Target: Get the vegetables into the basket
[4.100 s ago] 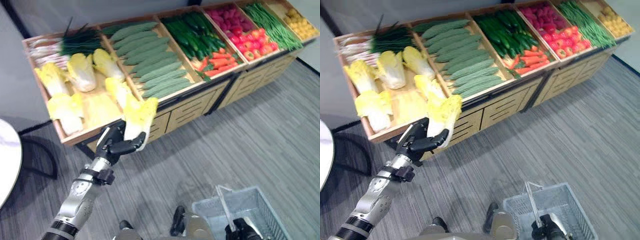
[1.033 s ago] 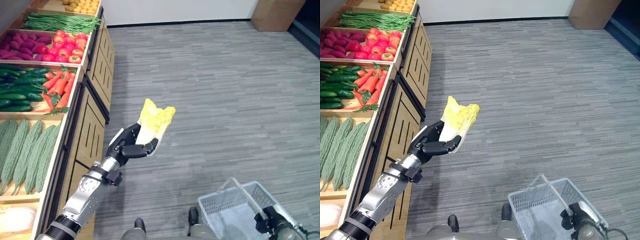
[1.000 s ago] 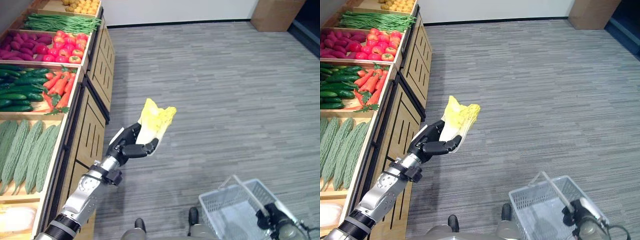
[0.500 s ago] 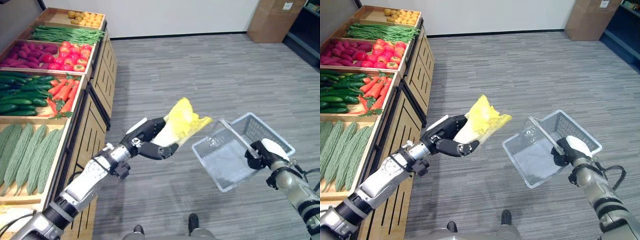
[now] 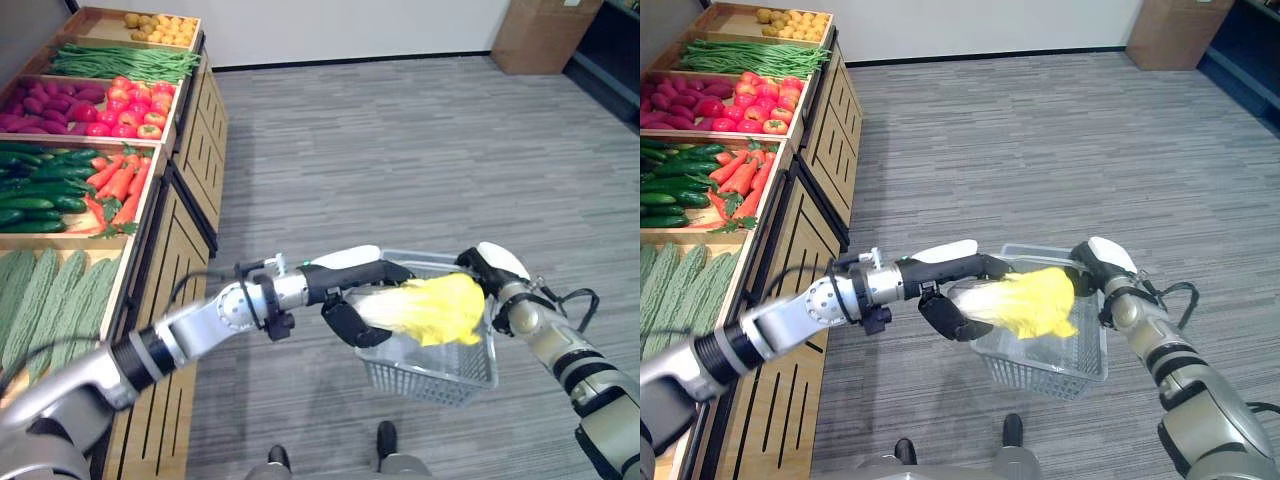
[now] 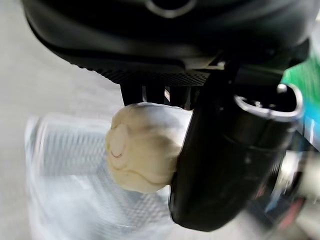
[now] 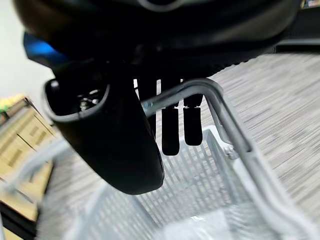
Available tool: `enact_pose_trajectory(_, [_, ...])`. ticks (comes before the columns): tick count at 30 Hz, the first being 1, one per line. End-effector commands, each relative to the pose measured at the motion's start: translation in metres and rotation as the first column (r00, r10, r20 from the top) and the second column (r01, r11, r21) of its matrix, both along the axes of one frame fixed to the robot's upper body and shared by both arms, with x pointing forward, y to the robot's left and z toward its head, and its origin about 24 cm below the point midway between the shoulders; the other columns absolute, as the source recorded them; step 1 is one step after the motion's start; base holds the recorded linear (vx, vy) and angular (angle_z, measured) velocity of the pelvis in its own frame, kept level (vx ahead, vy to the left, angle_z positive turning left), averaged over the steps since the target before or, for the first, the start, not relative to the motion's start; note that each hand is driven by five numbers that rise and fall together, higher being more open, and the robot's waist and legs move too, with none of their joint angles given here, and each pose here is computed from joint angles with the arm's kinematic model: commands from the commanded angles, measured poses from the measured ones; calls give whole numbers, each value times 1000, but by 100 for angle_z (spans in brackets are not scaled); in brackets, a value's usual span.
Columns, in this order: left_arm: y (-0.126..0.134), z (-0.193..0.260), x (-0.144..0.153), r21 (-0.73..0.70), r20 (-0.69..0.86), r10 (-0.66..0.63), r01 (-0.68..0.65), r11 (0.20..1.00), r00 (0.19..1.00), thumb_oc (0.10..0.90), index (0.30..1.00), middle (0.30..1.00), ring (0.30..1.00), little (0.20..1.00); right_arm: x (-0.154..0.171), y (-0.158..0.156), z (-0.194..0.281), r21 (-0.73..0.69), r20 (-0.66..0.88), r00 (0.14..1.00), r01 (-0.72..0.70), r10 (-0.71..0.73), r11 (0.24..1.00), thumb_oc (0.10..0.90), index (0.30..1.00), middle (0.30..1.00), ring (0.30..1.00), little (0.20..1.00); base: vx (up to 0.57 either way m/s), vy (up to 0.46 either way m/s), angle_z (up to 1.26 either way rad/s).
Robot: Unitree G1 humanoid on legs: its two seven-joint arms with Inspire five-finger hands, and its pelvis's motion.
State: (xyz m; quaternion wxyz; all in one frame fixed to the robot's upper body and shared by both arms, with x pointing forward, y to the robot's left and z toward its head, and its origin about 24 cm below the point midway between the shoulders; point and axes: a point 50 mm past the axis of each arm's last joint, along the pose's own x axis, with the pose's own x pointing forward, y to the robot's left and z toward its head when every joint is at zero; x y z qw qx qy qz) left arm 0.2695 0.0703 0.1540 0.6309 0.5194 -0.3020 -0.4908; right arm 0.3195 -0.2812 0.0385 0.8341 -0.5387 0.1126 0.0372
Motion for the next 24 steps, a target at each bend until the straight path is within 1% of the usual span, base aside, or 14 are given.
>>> enact_pose_trajectory(1, [-22, 33, -7, -98, 310, -131, 169, 981, 942, 400, 300, 300, 300, 300, 46, 31, 115, 139, 475, 878, -139, 57, 980, 400, 300, 300, 300, 300, 12, 35, -2])
enact_pose_trajectory(2, [-20, 32, -5, -106, 313, -112, 152, 983, 943, 400, 300, 300, 300, 300, 46, 39, 116, 157, 481, 873, -172, 77, 973, 400, 300, 300, 300, 300, 0, 0, 0])
enact_pose_trajectory(4, [-18, 30, -4, -113, 313, -97, 138, 984, 945, 400, 300, 300, 300, 300, 45, 42, 115, 182, 484, 871, -185, 76, 966, 400, 300, 300, 300, 300, 0, 0, 0])
enact_pose_trajectory(5, [-15, 25, 1, -130, 308, -50, 94, 987, 950, 400, 300, 300, 300, 300, 42, 55, 114, 211, 491, 864, -239, 108, 948, 400, 300, 300, 300, 300, 0, 0, 0])
enact_pose_trajectory(8, [-12, 13, 10, -163, 270, 30, 15, 987, 962, 400, 300, 300, 300, 300, 38, 77, 115, 247, 510, 844, -329, 166, 911, 400, 300, 300, 300, 300, 35, 10, -3])
enact_pose_trajectory(9, [-12, 12, 10, -164, 269, 31, 14, 986, 963, 400, 300, 300, 300, 300, 38, 77, 114, 247, 509, 844, -329, 167, 911, 400, 300, 300, 300, 300, 0, 0, 0])
enact_pose_trajectory(12, [-10, -2, 16, -180, 222, 88, -47, 983, 971, 400, 300, 300, 300, 300, 36, 89, 113, 265, 511, 836, -373, 199, 889, 400, 300, 300, 300, 300, 10, 1, 0])
enact_pose_trajectory(15, [-7, -15, 21, -164, 193, 133, -101, 981, 972, 400, 300, 300, 300, 300, 35, 99, 115, 281, 525, 823, -408, 217, 869, 400, 300, 300, 300, 300, 0, 0, 0])
enact_pose_trajectory(16, [-5, -20, 24, -156, 196, 155, -126, 980, 968, 400, 300, 300, 300, 300, 34, 103, 116, 288, 533, 816, -423, 223, 859, 400, 300, 300, 300, 300, 0, 0, 0])
enact_pose_trajectory(17, [-3, -28, 30, -116, 241, 181, -157, 981, 954, 400, 300, 300, 300, 300, 33, 109, 118, 280, 538, 806, -448, 248, 849, 400, 300, 300, 300, 300, 0, 0, 0])
enact_pose_trajectory(20, [0, -37, 40, -25, 333, 189, -192, 981, 924, 400, 300, 300, 300, 300, 30, 120, 122, 276, 556, 781, -494, 282, 824, 400, 300, 300, 300, 300, 0, 0, 0])
enact_pose_trajectory(22, [1, -41, 42, -8, 357, 189, -200, 980, 915, 400, 300, 300, 300, 300, 29, 122, 124, 275, 562, 775, -504, 288, 819, 400, 300, 300, 300, 300, 1, -3, -2])
enact_pose_trajectory(24, [9, -56, 51, 50, 393, 228, -269, 962, 891, 400, 300, 300, 300, 300, 25, 131, 128, 287, 584, 750, -548, 310, 786, 400, 300, 300, 300, 300, 0, 0, 0])
